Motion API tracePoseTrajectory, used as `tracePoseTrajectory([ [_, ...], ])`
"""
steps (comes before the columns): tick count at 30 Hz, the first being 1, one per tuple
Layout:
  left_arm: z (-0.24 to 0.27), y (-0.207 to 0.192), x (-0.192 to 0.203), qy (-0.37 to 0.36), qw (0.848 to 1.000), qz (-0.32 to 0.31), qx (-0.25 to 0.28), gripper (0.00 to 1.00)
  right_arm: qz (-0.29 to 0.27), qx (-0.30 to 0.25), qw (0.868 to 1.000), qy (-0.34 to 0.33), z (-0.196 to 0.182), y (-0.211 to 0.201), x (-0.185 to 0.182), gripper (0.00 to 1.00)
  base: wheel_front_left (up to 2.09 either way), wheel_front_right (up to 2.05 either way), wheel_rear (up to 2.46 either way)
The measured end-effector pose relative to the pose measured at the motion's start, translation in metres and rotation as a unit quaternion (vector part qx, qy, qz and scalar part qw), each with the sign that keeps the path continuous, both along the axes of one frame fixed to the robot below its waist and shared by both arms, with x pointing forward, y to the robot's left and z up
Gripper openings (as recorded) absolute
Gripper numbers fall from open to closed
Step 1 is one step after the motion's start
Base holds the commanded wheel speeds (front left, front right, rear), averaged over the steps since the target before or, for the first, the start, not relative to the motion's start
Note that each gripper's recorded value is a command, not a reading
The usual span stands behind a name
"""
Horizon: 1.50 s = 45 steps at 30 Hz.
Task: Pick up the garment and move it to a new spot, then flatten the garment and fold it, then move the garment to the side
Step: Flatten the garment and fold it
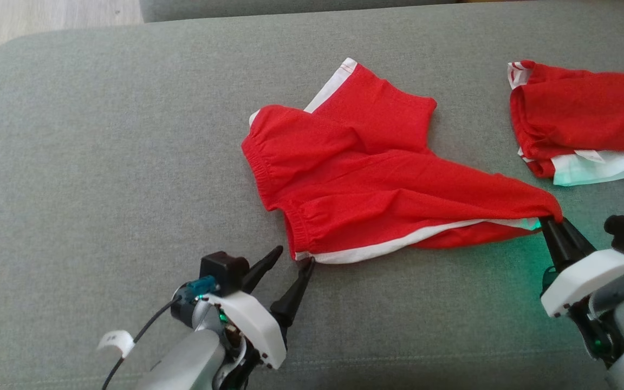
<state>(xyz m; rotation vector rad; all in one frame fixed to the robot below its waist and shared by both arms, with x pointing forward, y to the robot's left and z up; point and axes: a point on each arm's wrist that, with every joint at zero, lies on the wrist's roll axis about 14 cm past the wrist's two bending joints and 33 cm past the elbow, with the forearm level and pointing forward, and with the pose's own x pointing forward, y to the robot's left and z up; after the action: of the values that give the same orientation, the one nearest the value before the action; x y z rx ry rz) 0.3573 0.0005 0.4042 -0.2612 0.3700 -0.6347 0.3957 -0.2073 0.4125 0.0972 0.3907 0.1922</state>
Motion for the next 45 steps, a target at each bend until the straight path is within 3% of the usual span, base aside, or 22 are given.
tracePoseTrajectory([
  [2, 0.000, -0.002, 0.000, 0.001, 1.000, -0.005, -0.001, 0.94, 0.000, 0.001, 1.000, -0.001, 0.001, 0.000, 0.000, 0.00, 0.00, 0.00, 0.00],
  [3, 0.000, -0.003, 0.000, 0.002, 1.000, -0.006, -0.001, 0.67, 0.000, 0.001, 1.000, 0.001, 0.001, 0.000, 0.001, 0.00, 0.00, 0.00, 0.00],
  [5, 0.000, -0.003, 0.000, 0.003, 1.000, -0.010, 0.000, 0.27, 0.001, 0.000, 1.000, 0.001, 0.001, 0.001, 0.001, 0.00, 0.00, 0.00, 0.00],
  [6, 0.000, -0.003, 0.000, 0.003, 1.000, -0.009, 0.000, 0.00, 0.002, -0.001, 1.000, 0.000, 0.001, 0.001, 0.002, 0.00, 0.00, 0.00, 0.00],
  [14, 0.013, 0.003, 0.008, -0.013, 1.000, -0.003, -0.009, 0.00, 0.011, -0.006, 1.000, -0.008, 0.008, 0.005, 0.008, 0.00, 0.00, 0.00, 0.00],
  [27, 0.122, 0.035, 0.043, -0.158, 0.982, 0.057, -0.085, 0.00, 0.052, -0.034, 0.995, -0.078, 0.064, 0.019, 0.037, 0.00, 0.00, 0.00, 0.00],
  [32, 0.160, 0.047, 0.047, -0.219, 0.970, 0.068, -0.083, 0.00, 0.064, -0.011, 0.990, -0.125, 0.107, 0.032, 0.049, 0.00, 0.00, 0.00, 0.00],
  [39, 0.253, 0.064, 0.055, -0.336, 0.934, 0.093, -0.083, 0.00, 0.096, -0.020, 0.964, -0.247, 0.215, 0.047, 0.063, 0.00, 0.00, 0.00, 0.00],
  [45, 0.280, 0.067, 0.044, -0.361, 0.925, 0.100, -0.069, 0.00, 0.097, 0.011, 0.962, -0.255, 0.244, 0.053, 0.052, 0.00, 0.00, 0.00, 0.00],
])
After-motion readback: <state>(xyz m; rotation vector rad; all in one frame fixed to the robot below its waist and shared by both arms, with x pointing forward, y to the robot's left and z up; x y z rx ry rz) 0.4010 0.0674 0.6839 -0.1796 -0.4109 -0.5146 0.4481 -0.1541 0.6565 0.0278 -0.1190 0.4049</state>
